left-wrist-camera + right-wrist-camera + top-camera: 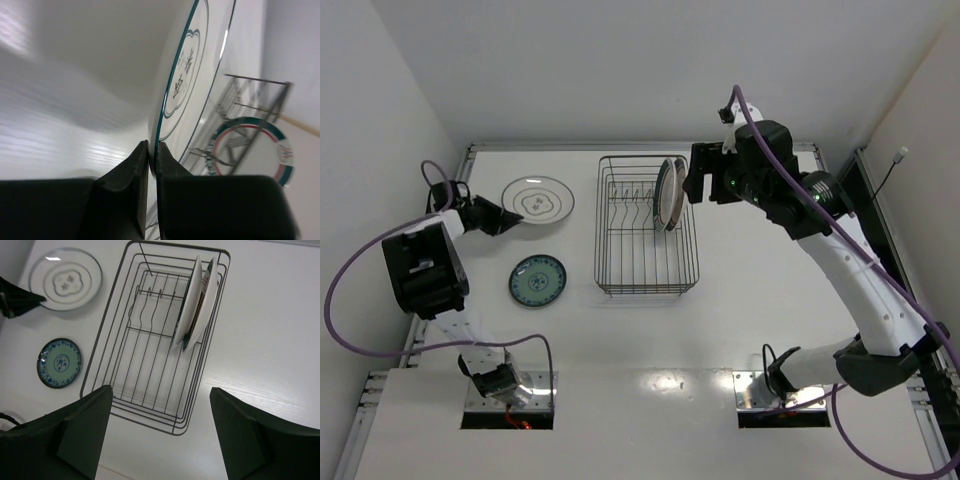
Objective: Load the plates into the dish rack
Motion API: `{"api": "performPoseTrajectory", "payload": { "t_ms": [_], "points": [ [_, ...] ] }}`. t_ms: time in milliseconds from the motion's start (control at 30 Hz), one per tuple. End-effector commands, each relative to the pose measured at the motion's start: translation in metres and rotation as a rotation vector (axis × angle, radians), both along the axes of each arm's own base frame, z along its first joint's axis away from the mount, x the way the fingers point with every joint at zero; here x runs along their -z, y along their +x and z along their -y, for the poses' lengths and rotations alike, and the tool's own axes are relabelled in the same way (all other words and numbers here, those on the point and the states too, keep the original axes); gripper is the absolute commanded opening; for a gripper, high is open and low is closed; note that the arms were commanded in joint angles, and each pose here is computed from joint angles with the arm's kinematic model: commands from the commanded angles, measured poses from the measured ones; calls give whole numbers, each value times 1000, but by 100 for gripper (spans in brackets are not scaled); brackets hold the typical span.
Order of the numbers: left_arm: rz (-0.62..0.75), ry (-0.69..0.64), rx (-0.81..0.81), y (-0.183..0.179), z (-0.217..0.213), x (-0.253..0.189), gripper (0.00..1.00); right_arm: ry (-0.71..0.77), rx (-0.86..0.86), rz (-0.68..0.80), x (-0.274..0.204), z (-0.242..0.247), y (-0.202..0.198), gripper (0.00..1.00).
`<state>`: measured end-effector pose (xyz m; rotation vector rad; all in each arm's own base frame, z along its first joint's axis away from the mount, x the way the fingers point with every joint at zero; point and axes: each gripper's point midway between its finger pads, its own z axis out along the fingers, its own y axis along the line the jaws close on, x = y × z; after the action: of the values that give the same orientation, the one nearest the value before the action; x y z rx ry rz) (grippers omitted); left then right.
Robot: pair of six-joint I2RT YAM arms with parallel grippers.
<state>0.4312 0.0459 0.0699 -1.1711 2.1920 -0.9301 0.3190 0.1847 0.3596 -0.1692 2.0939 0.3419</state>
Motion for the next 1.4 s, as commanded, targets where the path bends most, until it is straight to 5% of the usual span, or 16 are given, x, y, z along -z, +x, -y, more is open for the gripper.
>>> {"api": "performPoseTrajectory", "payload": {
  "t_ms": [0, 200, 333, 767, 800, 867, 900, 933, 967, 1033, 1100, 1133, 1200, 1367],
  "points": [
    [338, -21, 43, 22, 14, -119, 0, 49, -15, -49, 16, -9, 3, 76],
    [564, -151, 265, -10, 112, -190, 0, 240, -267, -107, 28, -65, 2, 81],
    [671, -118, 393, -47, 154, -231, 0, 371, -412, -201, 44, -97, 1, 82],
    [707, -205, 645, -103, 229, -231, 0, 595, -443, -316, 99, -129, 38, 88],
    [716, -202, 647, -102, 232, -234, 0, 611, -427, -319, 102, -128, 46, 86],
    [712, -214, 679, -107, 243, -232, 0, 629, -430, -335, 106, -132, 48, 59],
    [712, -214, 680, -107, 247, -232, 0, 647, -423, -339, 105, -131, 53, 19],
    [712, -214, 680, -107, 247, -232, 2, 644, -412, -334, 105, -130, 55, 5],
    [674, -222, 676, -107, 247, -225, 30, 641, -401, -330, 106, -130, 57, 0],
    [659, -172, 648, -99, 241, -226, 46, 600, -321, -314, 103, -117, 67, 0],
    [472, 7, 532, -84, 209, -184, 64, 503, -220, -300, 96, -97, 69, 0],
    [438, 110, 470, -74, 192, -187, 65, 420, -80, -259, 100, -76, 85, 0],
    [148, 375, 286, -81, 133, -137, 72, 320, 33, -203, 77, -57, 95, 0],
    [-166, 546, 130, -112, 62, -89, 79, -29, 291, -229, 96, -22, 99, 0]
  ]
}}
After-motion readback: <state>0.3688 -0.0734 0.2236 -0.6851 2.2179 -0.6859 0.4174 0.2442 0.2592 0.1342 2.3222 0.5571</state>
